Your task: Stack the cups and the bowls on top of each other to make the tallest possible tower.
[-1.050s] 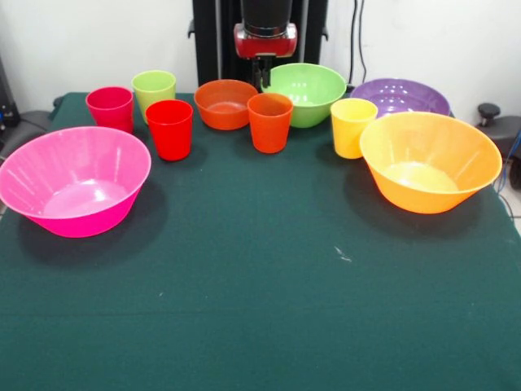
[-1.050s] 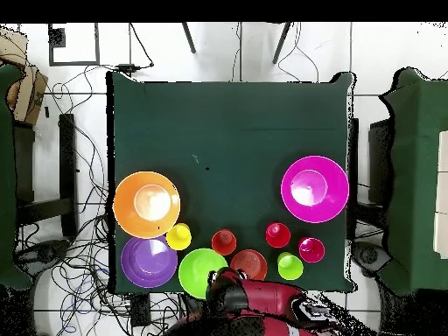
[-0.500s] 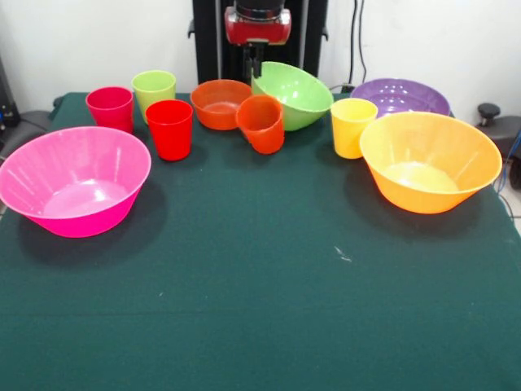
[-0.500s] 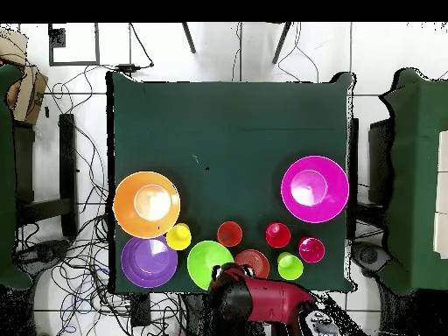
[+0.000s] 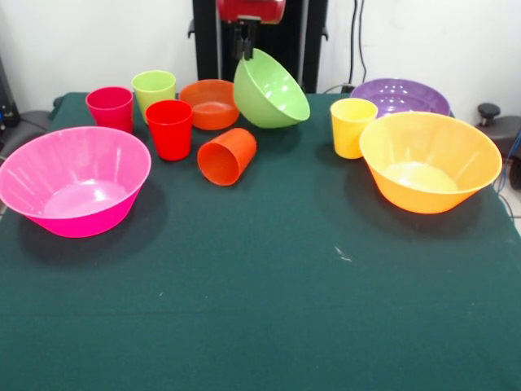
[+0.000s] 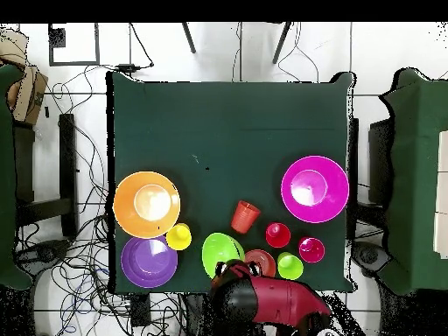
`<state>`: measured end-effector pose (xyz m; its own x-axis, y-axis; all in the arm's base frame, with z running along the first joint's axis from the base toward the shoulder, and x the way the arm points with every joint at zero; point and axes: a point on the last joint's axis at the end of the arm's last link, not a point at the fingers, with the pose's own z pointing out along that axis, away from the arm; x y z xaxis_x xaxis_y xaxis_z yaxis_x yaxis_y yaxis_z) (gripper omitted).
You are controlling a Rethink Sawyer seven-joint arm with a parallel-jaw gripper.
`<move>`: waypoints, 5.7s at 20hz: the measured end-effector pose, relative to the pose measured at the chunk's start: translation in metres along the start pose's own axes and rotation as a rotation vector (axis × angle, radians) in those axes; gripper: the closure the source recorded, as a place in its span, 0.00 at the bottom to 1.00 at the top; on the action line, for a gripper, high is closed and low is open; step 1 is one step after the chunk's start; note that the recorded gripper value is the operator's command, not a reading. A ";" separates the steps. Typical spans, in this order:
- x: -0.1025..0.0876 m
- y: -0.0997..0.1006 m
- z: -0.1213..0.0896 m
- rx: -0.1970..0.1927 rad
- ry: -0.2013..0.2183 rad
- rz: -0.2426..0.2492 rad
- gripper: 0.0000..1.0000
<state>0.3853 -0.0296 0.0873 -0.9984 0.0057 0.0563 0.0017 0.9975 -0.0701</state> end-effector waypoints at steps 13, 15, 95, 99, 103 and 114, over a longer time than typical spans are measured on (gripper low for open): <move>-0.025 0.010 -0.010 -0.045 -0.027 0.023 1.00; -0.028 0.012 -0.006 -0.055 -0.025 0.021 1.00; -0.240 0.041 0.024 -0.231 -0.147 -0.056 1.00; -0.239 0.046 0.031 -0.245 -0.137 -0.059 0.00; -0.240 0.045 0.029 -0.246 -0.140 -0.058 0.00; -0.250 0.013 0.005 -0.233 -0.179 -0.023 0.00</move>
<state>0.6351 -0.0181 0.0675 -0.9924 -0.0091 -0.1225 -0.0290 0.9865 0.1611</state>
